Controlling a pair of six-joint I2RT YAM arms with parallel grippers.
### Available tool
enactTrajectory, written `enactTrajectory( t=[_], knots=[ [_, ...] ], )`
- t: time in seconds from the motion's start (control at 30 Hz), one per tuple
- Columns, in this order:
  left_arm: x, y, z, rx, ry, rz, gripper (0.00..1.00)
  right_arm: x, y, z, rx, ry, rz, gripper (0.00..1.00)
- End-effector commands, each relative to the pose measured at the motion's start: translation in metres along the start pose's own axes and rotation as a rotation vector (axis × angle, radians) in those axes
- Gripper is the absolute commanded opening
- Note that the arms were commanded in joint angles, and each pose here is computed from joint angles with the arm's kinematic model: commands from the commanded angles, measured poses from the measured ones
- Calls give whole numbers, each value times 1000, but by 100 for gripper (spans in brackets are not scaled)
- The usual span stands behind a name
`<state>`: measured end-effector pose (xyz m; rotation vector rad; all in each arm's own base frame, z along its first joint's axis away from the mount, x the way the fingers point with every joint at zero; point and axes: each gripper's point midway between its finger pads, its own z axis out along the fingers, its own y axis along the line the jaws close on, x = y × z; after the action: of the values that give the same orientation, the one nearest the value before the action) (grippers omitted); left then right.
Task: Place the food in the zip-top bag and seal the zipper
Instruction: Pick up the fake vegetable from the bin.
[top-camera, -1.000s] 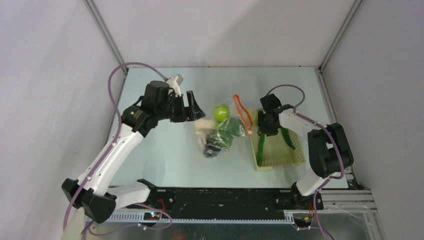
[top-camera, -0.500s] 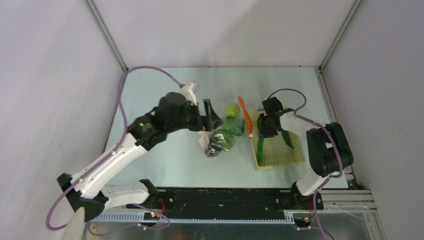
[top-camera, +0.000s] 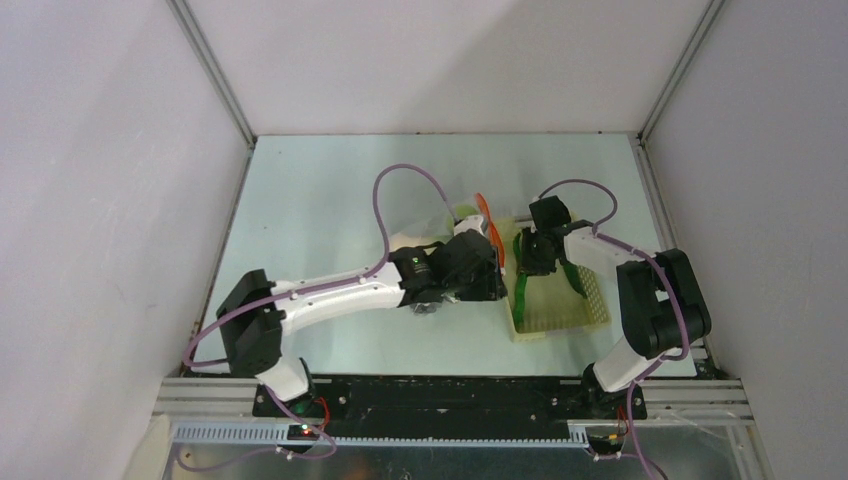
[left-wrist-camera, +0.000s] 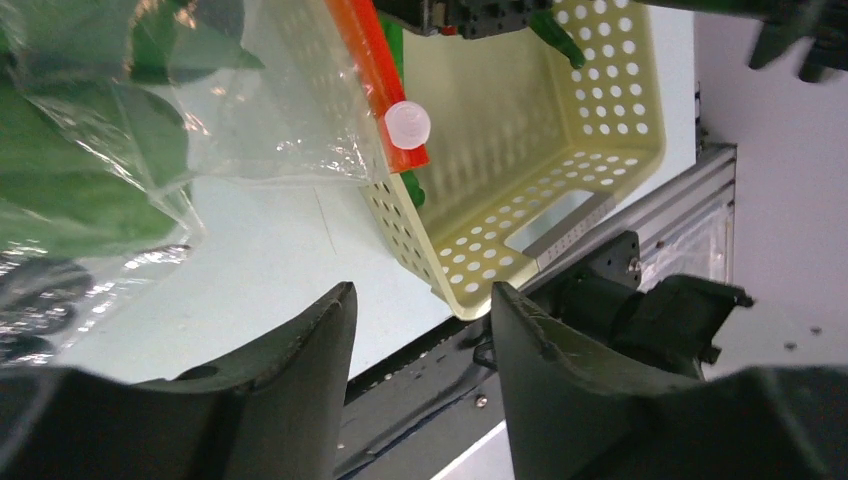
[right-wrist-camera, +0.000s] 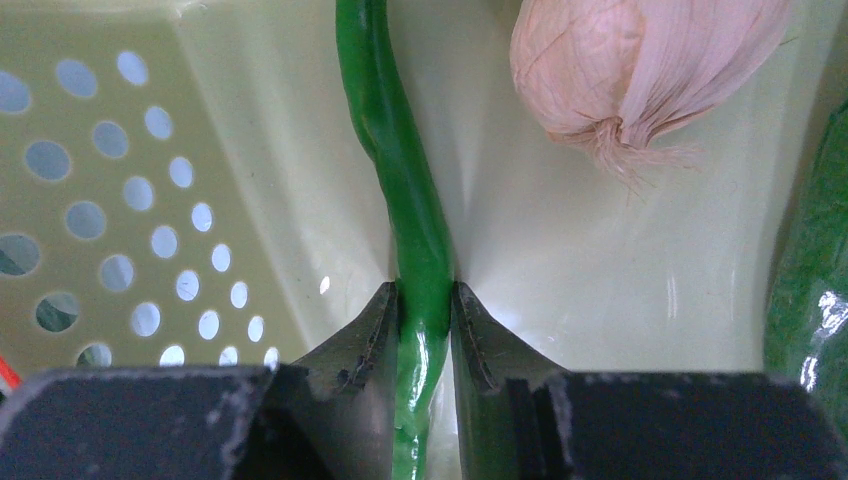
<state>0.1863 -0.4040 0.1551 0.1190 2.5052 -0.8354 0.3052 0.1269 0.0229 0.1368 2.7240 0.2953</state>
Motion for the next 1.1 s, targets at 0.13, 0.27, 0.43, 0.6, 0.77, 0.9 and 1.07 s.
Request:
enactTrajectory(
  t=[0.13, 0.27, 0.43, 0.6, 0.77, 0.9, 1.07],
  knots=[
    [-21, -39, 25, 30, -82, -151, 49, 0, 8, -4, -55, -16, 25, 12],
    [-10, -24, 41, -43, -63, -190, 48, 0, 10, -5, -62, -18, 25, 12],
    [-3, -8, 51, -139, -46, -189, 48, -1, 10, -8, -66, -23, 21, 12],
    [5, 2, 66, -176, -30, -192, 46, 2, 11, -8, -75, -19, 21, 12],
    [5, -1, 79, -196, -19, -187, 39, 8, 12, -6, -84, -2, 24, 11],
    [6, 3, 86, -214, -6, -200, 28, 16, 15, -8, -88, 19, 7, 10],
    [1, 8, 86, -237, -15, -218, 17, 32, 19, -11, -82, 71, -19, 7]
  ],
)
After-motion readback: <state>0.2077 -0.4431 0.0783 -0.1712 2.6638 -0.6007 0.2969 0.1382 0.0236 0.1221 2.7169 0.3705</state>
